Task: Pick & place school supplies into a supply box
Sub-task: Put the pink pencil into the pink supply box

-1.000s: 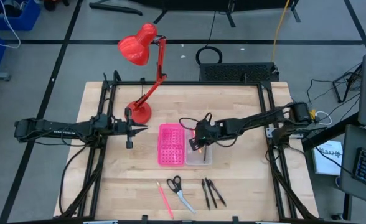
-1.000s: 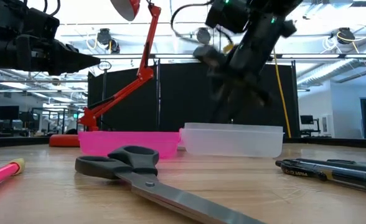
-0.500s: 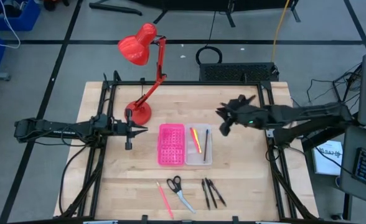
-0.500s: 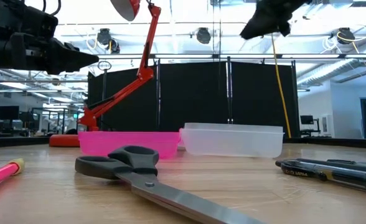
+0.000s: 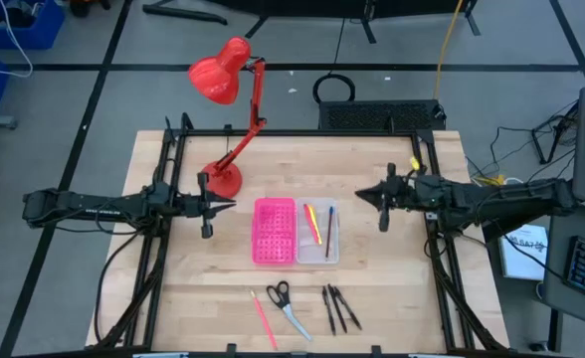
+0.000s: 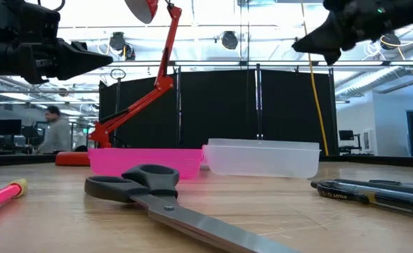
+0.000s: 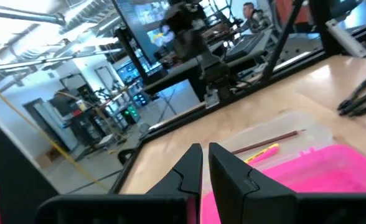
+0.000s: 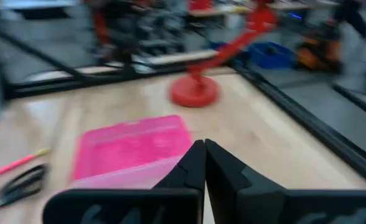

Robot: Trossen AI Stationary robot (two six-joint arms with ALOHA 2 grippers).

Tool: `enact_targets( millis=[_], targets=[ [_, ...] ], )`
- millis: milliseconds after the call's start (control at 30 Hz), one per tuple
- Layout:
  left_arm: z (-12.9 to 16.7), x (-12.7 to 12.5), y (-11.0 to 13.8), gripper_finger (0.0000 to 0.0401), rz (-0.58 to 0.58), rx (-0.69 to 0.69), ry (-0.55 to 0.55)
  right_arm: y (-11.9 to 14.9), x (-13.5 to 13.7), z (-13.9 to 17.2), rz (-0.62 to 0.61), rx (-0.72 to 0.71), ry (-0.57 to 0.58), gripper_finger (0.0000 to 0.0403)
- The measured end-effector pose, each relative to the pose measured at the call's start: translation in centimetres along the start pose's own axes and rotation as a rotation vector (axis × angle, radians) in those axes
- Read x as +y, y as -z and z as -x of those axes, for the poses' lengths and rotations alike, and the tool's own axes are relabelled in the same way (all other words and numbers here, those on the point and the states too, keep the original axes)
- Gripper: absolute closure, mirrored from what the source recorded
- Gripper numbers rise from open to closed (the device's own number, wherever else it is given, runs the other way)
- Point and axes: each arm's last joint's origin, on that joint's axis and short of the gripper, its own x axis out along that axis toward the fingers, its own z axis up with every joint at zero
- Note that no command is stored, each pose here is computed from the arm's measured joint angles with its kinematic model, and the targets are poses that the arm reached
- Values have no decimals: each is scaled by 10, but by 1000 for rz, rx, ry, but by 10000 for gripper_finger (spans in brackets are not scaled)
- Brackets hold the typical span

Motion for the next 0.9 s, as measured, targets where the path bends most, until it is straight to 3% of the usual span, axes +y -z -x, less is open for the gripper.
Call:
enact_targets(
  millis=[133, 267, 500, 700, 833, 900],
  targets=[
    [0, 1, 1, 364, 16, 22, -42, 21, 0, 0, 32, -61, -94, 402],
    [0, 1, 3, 364, 156, 58, -63, 45, -2, -1, 59, -116, -95, 402],
    [2, -3, 18, 364, 279, 233, -119, 82, -6, 1, 72, -114, -113, 403],
    [7, -3, 30, 364, 276, 420, -305, 80, -7, 4, 136, -239, -113, 403],
    [7, -1, 29, 364, 398, 389, -385, 81, -7, 4, 164, -224, -110, 403],
    [5, 0, 26, 364, 449, 378, -358, 81, -7, 4, 163, -231, -110, 403]
  ],
)
